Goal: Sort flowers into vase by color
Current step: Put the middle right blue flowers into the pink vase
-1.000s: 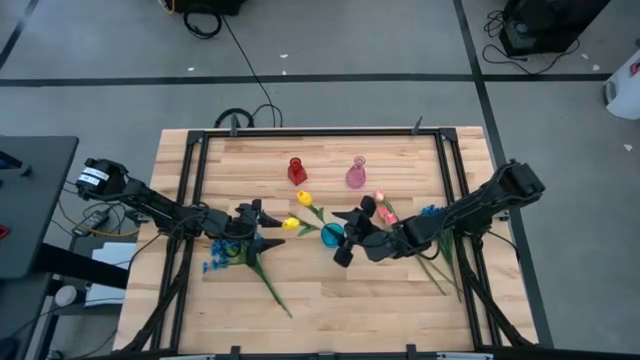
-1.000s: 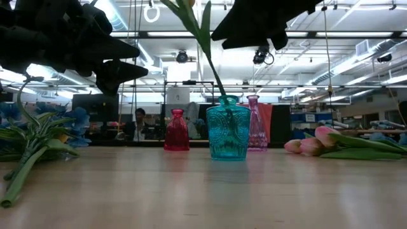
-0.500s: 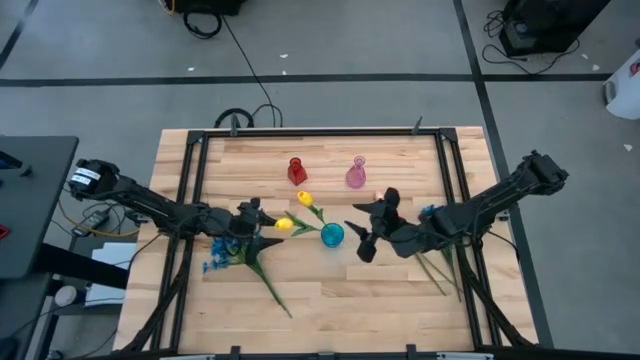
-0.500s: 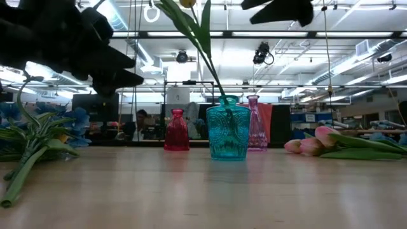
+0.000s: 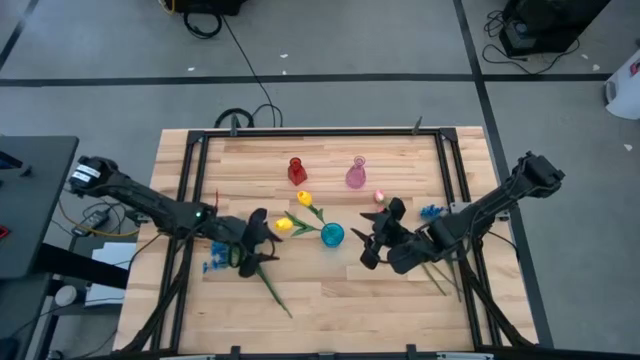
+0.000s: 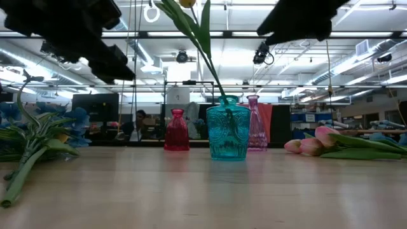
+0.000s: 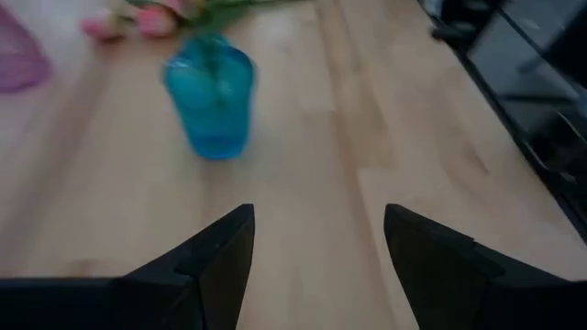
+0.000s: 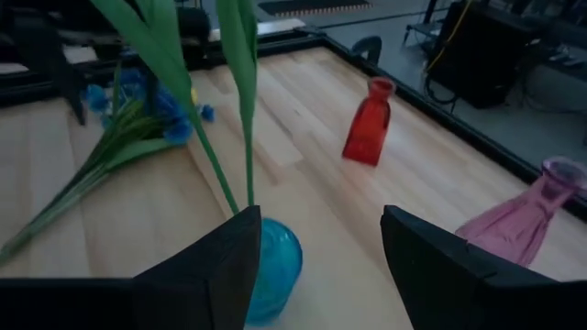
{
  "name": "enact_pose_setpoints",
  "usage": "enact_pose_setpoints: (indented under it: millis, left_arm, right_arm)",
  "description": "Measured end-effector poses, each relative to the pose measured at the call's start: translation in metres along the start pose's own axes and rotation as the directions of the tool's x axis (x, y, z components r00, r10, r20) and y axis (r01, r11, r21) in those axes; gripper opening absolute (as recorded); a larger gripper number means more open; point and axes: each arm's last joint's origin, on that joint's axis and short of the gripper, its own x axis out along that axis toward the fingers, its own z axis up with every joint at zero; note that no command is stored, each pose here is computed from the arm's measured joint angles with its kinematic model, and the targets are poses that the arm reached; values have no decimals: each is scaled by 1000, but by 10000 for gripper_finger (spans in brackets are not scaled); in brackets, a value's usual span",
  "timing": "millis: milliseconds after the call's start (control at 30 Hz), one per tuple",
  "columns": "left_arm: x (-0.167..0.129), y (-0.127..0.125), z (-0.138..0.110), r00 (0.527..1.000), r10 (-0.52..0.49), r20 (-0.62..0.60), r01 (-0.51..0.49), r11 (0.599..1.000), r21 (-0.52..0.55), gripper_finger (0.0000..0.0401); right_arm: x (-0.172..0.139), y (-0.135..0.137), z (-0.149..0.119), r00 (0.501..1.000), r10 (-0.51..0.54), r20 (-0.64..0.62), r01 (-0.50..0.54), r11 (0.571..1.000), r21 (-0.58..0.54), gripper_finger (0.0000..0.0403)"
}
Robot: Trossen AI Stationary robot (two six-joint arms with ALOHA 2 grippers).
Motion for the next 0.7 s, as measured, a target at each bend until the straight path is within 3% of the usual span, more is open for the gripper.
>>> enact_pose_setpoints:
  millis: [267,400,700]
  left_arm:
    - [-8,-21,-15,994,-24,-104,33,996,85,250]
    - [-9,-25,-18,994,-2,-106,15,992,124,250]
    - [-10,-29,-15,991,-50,-125,56,997,44,250]
  right_arm:
    - [-3,-8,-30,1000,-18,-4,18,999,29,223]
    - [6,-13,-38,998,44,-38,-41,997,70,216]
    - [17,-25,-42,993,87,-75,-88,996,-8,202]
